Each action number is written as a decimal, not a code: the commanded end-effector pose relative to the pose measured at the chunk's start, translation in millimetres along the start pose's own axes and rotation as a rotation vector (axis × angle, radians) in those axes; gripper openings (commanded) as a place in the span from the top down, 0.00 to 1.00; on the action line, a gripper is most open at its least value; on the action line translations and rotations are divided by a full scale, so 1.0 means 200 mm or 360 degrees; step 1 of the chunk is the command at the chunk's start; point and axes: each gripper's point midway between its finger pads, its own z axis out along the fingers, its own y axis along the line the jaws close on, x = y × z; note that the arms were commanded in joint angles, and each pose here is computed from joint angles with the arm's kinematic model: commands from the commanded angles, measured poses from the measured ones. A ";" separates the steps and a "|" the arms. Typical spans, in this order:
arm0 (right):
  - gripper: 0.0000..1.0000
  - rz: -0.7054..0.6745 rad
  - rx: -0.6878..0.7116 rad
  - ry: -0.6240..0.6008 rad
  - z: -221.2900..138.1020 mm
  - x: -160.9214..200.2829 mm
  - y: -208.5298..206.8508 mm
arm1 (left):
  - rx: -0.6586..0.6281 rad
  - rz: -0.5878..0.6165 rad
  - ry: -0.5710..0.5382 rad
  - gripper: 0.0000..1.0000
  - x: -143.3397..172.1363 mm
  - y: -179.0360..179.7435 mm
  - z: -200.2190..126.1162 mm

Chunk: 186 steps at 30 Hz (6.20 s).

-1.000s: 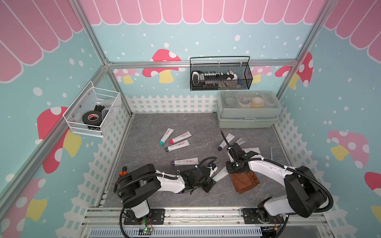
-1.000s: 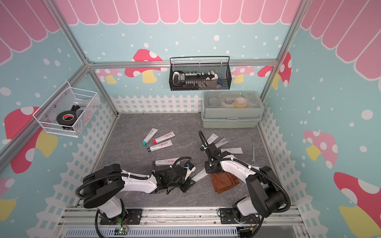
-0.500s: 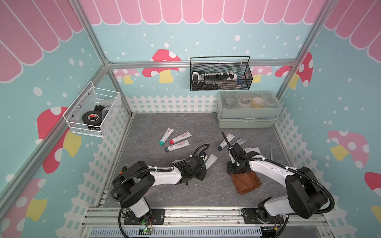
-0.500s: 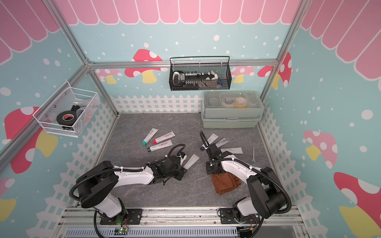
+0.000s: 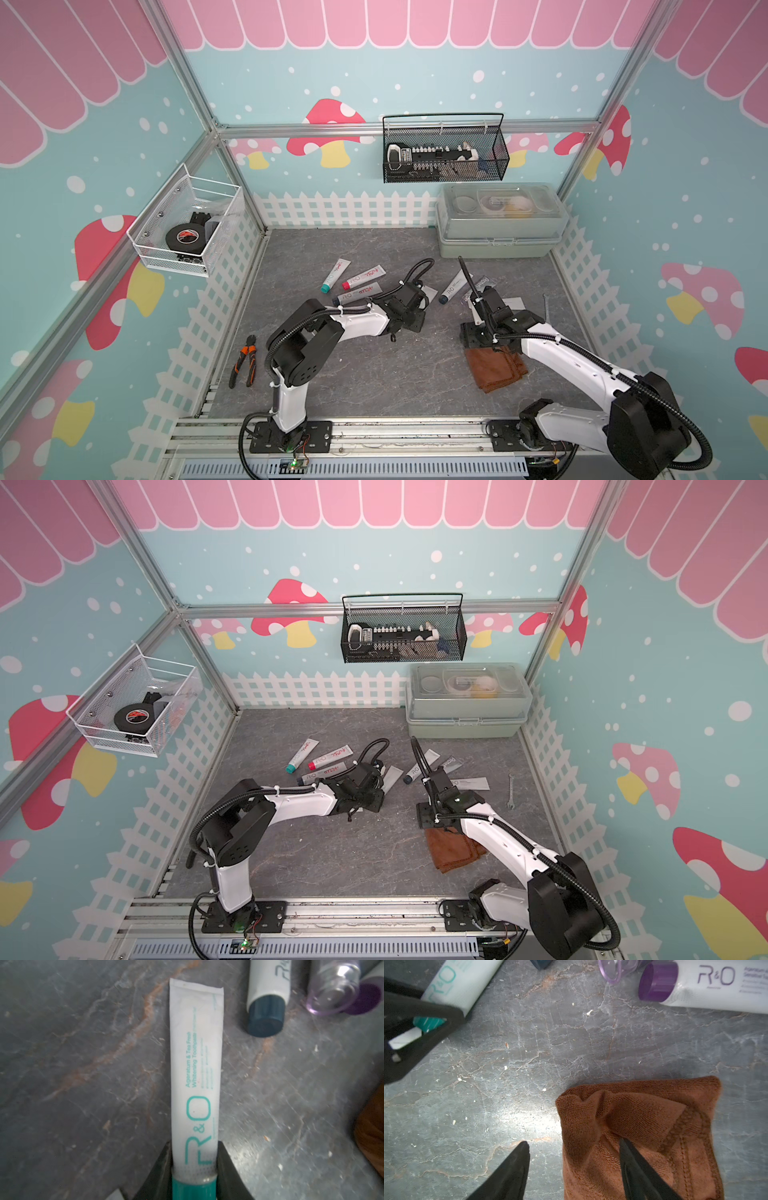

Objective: Wipe the surface of the toothpaste tube
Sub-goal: Move the toothpaste to the center of the board, then pick up the cleaning item at the center of the board, then wipe the dirt from the toothpaste tube.

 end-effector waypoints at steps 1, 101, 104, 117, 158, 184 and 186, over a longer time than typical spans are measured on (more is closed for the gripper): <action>0.32 -0.0013 0.0047 0.0050 0.01 0.05 -0.04 | -0.0039 0.0013 0.0030 0.71 -0.06 0.04 0.02; 0.31 -0.0052 -0.0147 -0.0055 -0.04 0.03 0.05 | 0.0269 0.0163 0.0388 0.76 0.50 -0.28 -0.17; 0.31 -0.0044 -0.0148 -0.0060 -0.05 0.04 0.05 | 0.0329 0.0264 0.0391 0.74 0.46 -0.37 -0.13; 0.31 -0.0050 -0.0132 -0.0037 -0.02 0.04 0.05 | 0.0262 0.0174 0.0117 0.47 0.46 -0.27 -0.29; 0.41 -0.0053 0.0200 0.0219 0.23 0.10 -0.10 | 0.0493 0.0238 0.0015 0.72 0.67 -0.35 -0.27; 0.87 -0.0071 -0.0455 0.0314 0.21 0.07 0.28 | 0.0610 0.0293 0.0128 0.72 0.72 -0.47 -0.23; 0.88 -0.0088 -0.0291 0.0374 0.26 0.10 0.20 | 0.0599 0.0290 0.0116 0.72 0.71 -0.46 -0.23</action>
